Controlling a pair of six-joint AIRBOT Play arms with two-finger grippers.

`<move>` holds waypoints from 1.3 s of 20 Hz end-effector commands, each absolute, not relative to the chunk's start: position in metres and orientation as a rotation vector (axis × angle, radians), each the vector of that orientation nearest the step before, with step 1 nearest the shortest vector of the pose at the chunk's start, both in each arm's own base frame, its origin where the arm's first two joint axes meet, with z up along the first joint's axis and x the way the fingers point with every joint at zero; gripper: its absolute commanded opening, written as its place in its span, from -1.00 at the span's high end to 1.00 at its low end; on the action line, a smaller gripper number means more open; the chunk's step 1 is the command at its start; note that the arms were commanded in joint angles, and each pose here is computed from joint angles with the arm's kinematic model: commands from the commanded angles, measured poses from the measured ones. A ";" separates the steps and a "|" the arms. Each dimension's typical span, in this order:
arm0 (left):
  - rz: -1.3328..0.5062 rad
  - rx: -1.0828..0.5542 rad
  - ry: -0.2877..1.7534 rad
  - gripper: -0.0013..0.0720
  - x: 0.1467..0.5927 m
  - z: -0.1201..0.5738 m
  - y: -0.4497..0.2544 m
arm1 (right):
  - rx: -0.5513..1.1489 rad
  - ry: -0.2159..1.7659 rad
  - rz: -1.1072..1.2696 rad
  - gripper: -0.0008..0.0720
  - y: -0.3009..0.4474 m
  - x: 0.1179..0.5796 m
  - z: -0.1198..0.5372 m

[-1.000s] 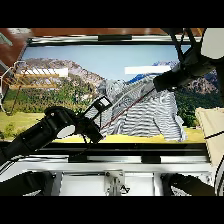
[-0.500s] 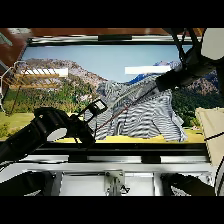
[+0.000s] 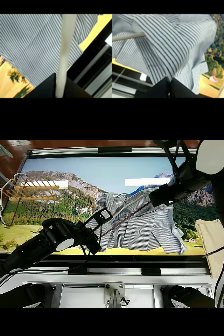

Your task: Fold the shirts.

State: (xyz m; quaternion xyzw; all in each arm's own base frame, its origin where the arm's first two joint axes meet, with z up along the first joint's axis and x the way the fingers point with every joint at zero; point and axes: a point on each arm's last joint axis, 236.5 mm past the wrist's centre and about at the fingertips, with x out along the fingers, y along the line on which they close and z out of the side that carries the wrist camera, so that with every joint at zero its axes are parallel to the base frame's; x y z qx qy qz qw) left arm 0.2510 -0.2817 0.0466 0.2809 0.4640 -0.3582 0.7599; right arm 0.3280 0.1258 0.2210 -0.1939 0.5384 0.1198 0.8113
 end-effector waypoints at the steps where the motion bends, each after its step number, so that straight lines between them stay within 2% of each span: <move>1: -0.826 0.534 0.928 0.86 0.262 0.050 -0.311 | -0.427 1.131 0.306 0.79 0.148 0.321 0.222; 8: -0.834 0.512 0.888 0.86 0.270 0.051 -0.323 | -0.406 1.143 0.428 0.79 0.205 0.290 0.217; 14: -0.837 0.517 0.842 0.86 0.280 0.071 -0.325 | -0.450 1.185 0.362 0.75 0.198 0.300 0.202; 15: -0.836 0.519 0.847 0.86 0.279 0.071 -0.324 | -0.459 1.174 0.328 0.47 0.191 0.303 0.205; 16: -0.834 0.523 0.857 0.86 0.278 0.070 -0.322 | -0.477 1.154 0.298 -0.12 0.182 0.306 0.210; 17: -0.833 0.527 0.866 0.86 0.277 0.069 -0.321 | -0.497 1.128 0.285 -0.32 0.174 0.307 0.217; 19: -0.833 0.530 0.872 0.86 0.276 0.068 -0.320 | -0.485 1.055 0.213 -0.32 0.146 0.306 0.243; 21: -0.836 0.538 0.873 0.86 0.276 0.067 -0.319 | -0.400 0.987 0.150 -0.32 0.110 0.304 0.271; 24: -0.849 0.606 0.925 0.86 0.267 0.058 -0.307 | -0.269 0.863 -0.071 -0.31 0.009 0.314 0.311; 26: -0.874 0.670 0.937 0.86 0.263 0.054 -0.301 | -0.265 0.841 -0.130 0.06 -0.049 0.329 0.313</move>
